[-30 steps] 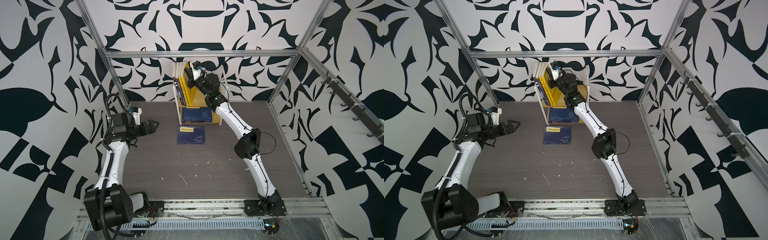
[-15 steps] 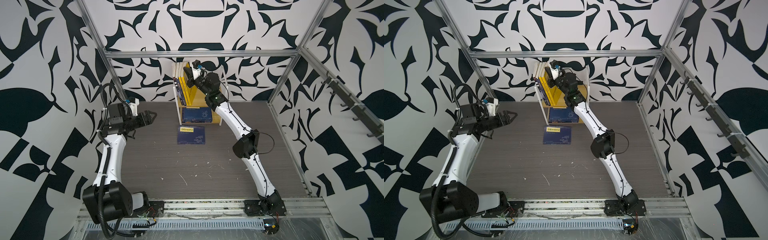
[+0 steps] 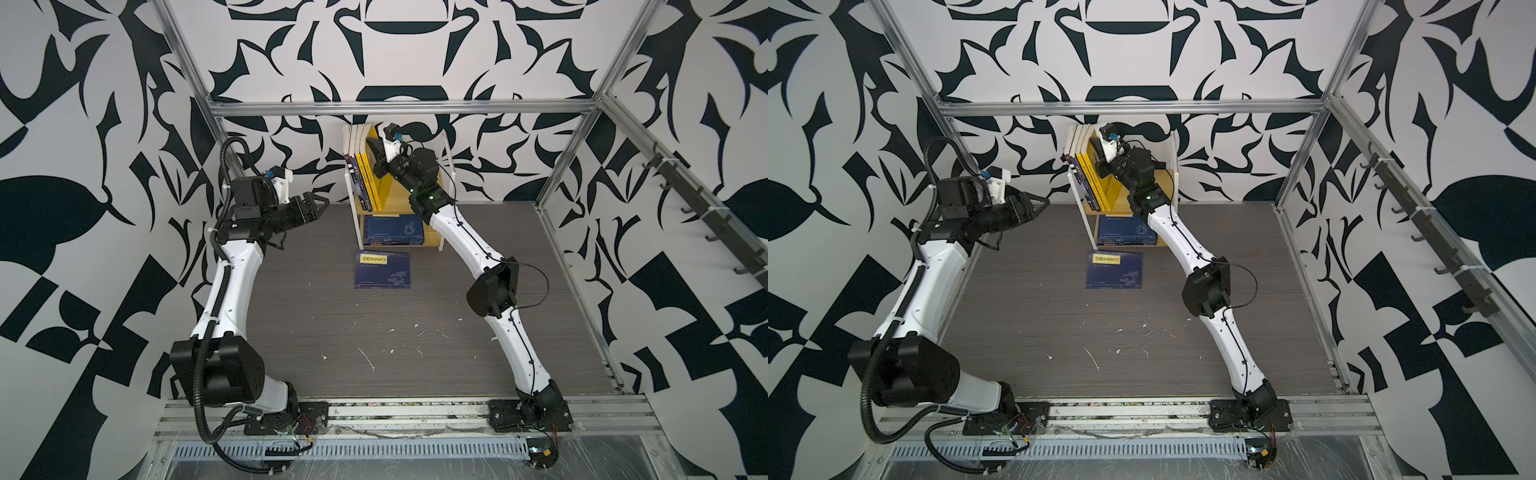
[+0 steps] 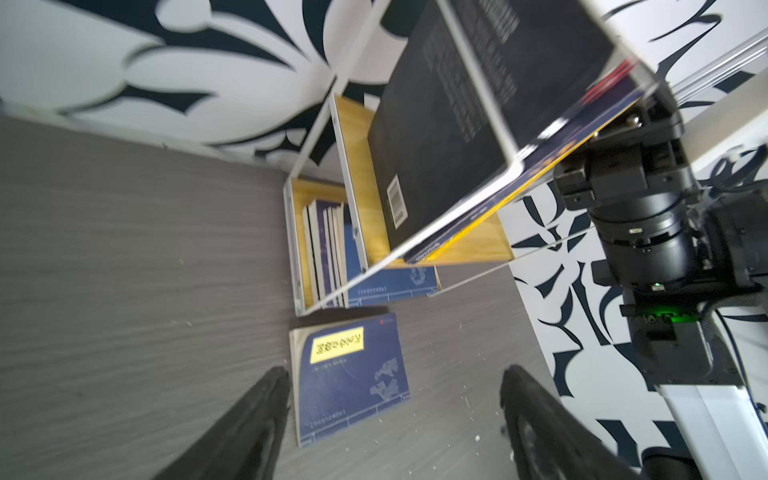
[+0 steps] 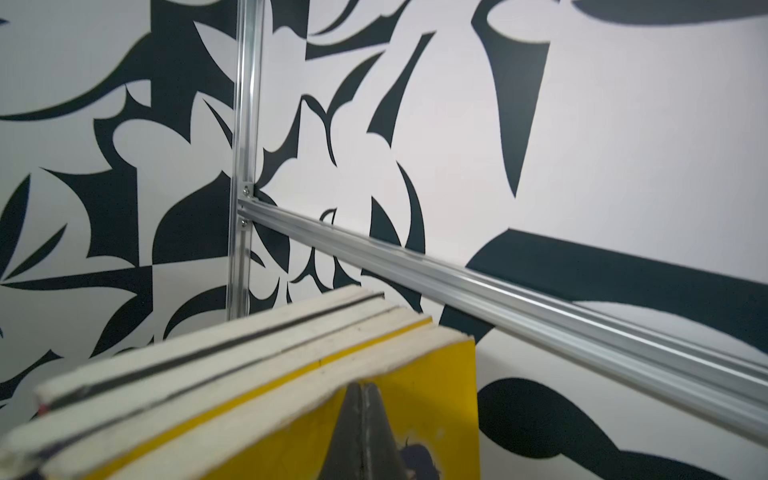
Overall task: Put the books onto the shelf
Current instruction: 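Press the shelved yellow books upright with the right gripper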
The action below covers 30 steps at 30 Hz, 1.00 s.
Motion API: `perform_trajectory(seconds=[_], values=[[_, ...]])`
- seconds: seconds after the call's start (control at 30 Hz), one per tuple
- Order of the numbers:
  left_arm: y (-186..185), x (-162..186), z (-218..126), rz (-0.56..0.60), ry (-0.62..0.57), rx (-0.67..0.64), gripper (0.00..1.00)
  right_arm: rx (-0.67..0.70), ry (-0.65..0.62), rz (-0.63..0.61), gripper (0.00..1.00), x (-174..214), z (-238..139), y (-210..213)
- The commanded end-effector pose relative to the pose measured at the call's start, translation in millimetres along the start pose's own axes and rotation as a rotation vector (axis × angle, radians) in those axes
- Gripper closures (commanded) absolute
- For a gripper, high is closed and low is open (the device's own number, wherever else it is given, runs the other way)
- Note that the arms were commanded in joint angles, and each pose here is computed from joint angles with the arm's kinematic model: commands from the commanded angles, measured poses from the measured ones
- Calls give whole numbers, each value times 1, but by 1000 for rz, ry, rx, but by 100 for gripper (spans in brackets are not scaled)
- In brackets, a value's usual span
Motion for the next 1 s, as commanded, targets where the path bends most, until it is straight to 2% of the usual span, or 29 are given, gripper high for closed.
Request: perform_trajectory(seconds=[0.0,0.03,0.2,0.53,0.97], values=[[12,8,7,-77,7,3,16,-45,-12,11,100,-25,-8,15],[16,11,8,-77,7,-7,12,-32,-7,11,100,-27,-11,12],[29,23,8,-64,17,-41,9,23,21,7,100,-33,-30,-7],[41,28,14,-66,28,-61,7,104,92,-24,100,-38,-62,-36],[53,37,18,-78,49,-82,5,204,176,0,100,-47,-104,-59]])
Point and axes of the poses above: each gripper's point midway between its finger pads, its own z axis out along the fingers, its own y axis along the line the jaws close on, x = y × z, the point moved 1 cm from there along -z, back along the fingers, and after that the axes turned 13 degrees about -z, right-handed, at the moved point
